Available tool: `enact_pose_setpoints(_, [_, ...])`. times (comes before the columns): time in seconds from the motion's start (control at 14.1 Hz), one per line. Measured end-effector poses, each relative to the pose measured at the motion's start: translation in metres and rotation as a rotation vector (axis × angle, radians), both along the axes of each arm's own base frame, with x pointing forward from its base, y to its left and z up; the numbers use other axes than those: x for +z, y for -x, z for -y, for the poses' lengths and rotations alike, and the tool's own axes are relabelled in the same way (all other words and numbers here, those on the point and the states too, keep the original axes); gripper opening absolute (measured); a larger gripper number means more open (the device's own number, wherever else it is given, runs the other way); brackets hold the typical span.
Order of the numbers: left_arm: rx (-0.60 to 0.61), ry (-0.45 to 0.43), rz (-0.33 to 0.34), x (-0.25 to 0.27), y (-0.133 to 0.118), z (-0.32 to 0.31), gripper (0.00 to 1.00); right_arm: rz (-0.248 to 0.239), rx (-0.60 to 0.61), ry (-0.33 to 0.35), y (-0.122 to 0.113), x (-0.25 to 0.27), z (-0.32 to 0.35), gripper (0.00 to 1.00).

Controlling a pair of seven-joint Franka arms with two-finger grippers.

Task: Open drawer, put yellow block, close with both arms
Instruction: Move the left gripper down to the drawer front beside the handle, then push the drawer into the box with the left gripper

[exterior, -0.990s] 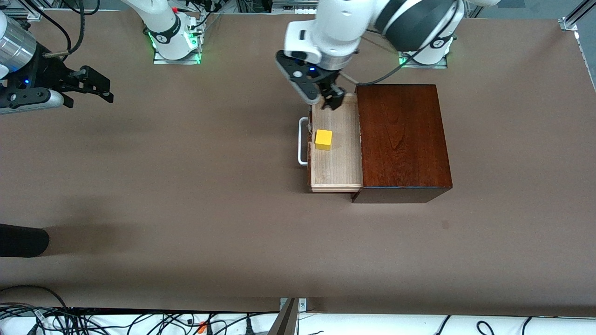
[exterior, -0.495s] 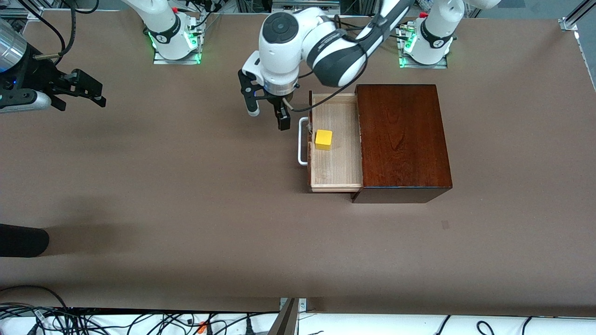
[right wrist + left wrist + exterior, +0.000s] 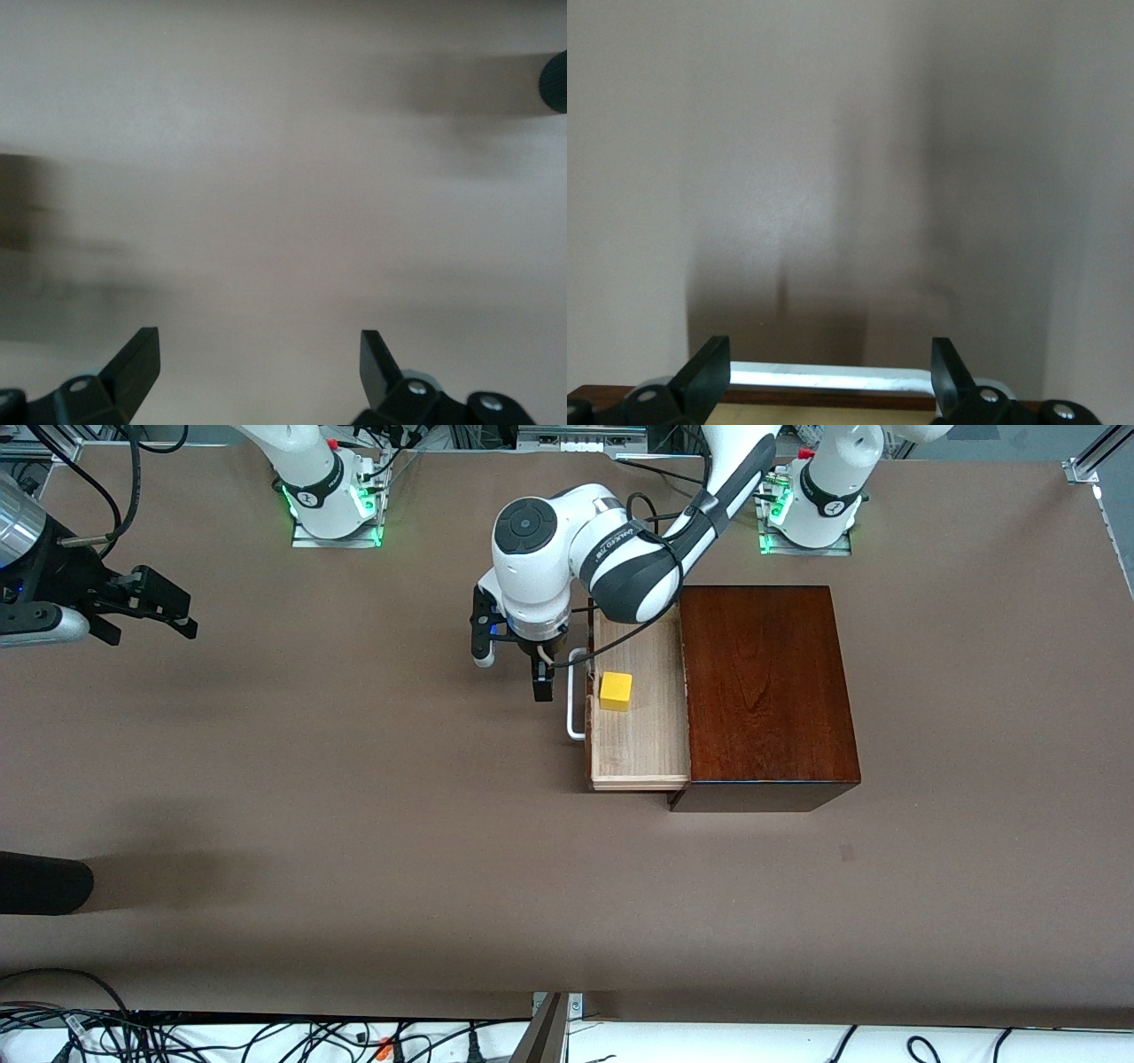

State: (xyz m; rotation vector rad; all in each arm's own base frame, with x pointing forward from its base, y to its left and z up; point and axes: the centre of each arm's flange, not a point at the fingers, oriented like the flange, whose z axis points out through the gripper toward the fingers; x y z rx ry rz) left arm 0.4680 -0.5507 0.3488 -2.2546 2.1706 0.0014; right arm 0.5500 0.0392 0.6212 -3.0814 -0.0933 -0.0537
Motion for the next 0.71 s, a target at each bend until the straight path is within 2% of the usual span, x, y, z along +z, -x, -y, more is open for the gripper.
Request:
enact_pose_setpoints(0.21, [-0.006,-0.030,0.003,-0.005,-0.010,-0.011,1.00,0.018,-0.007,-0.001,-0.003,0.001,0.003,1.00])
enact_pose_setpoints(0.71, [-0.016,-0.123,-0.033,-0.025,-0.008,-0.021,1.00,0.001,-0.005,0.001,-0.002,-0.002,0.002,1.00])
